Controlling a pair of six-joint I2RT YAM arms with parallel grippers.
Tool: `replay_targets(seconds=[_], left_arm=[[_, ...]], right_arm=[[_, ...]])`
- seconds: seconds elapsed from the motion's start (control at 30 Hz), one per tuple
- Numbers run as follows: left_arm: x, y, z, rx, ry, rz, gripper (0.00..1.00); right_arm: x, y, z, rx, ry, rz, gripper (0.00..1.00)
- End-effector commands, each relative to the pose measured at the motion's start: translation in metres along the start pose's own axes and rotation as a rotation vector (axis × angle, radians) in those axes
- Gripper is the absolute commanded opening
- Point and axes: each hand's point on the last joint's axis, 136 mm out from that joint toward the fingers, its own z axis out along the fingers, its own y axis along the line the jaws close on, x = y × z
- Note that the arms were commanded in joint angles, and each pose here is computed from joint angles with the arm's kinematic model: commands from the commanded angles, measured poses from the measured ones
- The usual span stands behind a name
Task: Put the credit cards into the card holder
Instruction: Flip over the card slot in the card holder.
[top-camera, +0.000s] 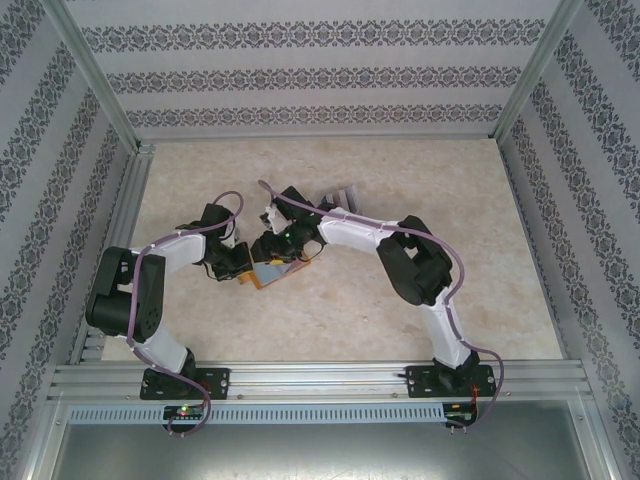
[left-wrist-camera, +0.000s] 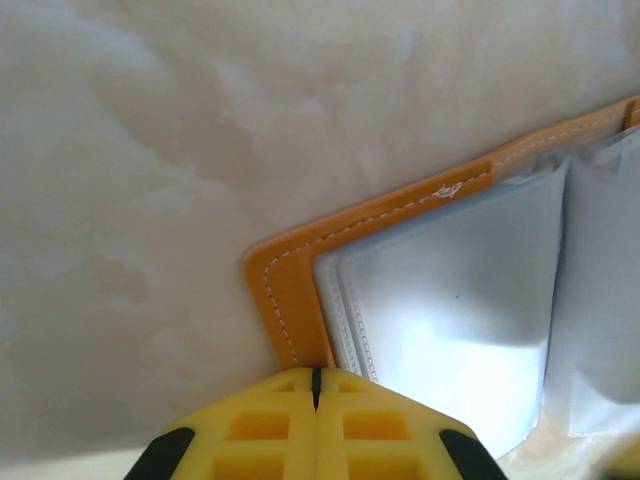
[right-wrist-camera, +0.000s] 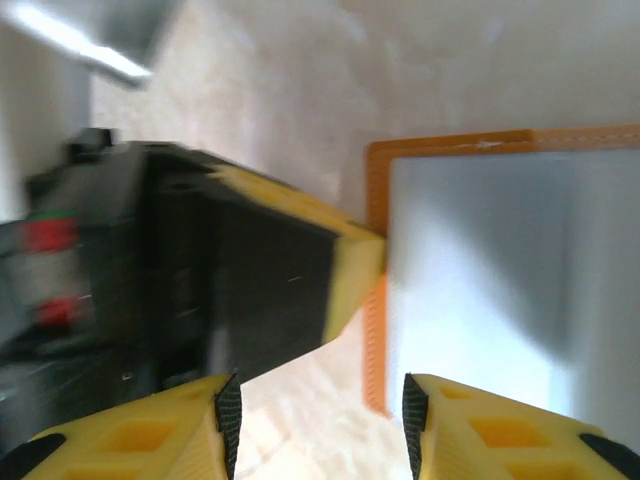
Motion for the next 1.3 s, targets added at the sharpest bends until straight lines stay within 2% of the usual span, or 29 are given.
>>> replay_targets(seconds=[0.0,0.1,0.2,0.33,0.8,1.1,1.27], left_arm=[[0.01,0.026,0.026,-0.088,0.037,-0.021,0.0],[0.01,0.025,0.026,-0.088,0.038,-0.02,0.0],[0.009,0.025,0.025,-0.091,0.033,-0.018,0.0],[0.009,0.025,0.025,-0.09,0.036,-0.018,0.0],[0.007,0.024,0.024,-0.091,0.033,-0.016,0.0],[0.006,0.022,0.027,-0.077,0.034,-0.021,0.0],[0.005,0.02,0.025,-0.071,0.026,-0.018,0.0]], right_arm=[[-0.016,0.045,-0.052,-0.108,-0.106,-0.068,0.49],[-0.022,-0.001,-0.067,0.053,-0.177,-0.014,0.49],[-0.021,-0.05,-0.071,0.184,-0.198,0.039,0.49],[-0.014,-0.083,-0.054,0.237,-0.156,0.078,0.49],[-0.001,-0.097,-0.014,0.313,-0.039,0.06,0.49],[-0.003,-0.053,0.018,0.144,-0.002,0.048,0.49],[-0.005,-0.036,0.018,0.094,-0.004,0.037,0.49]])
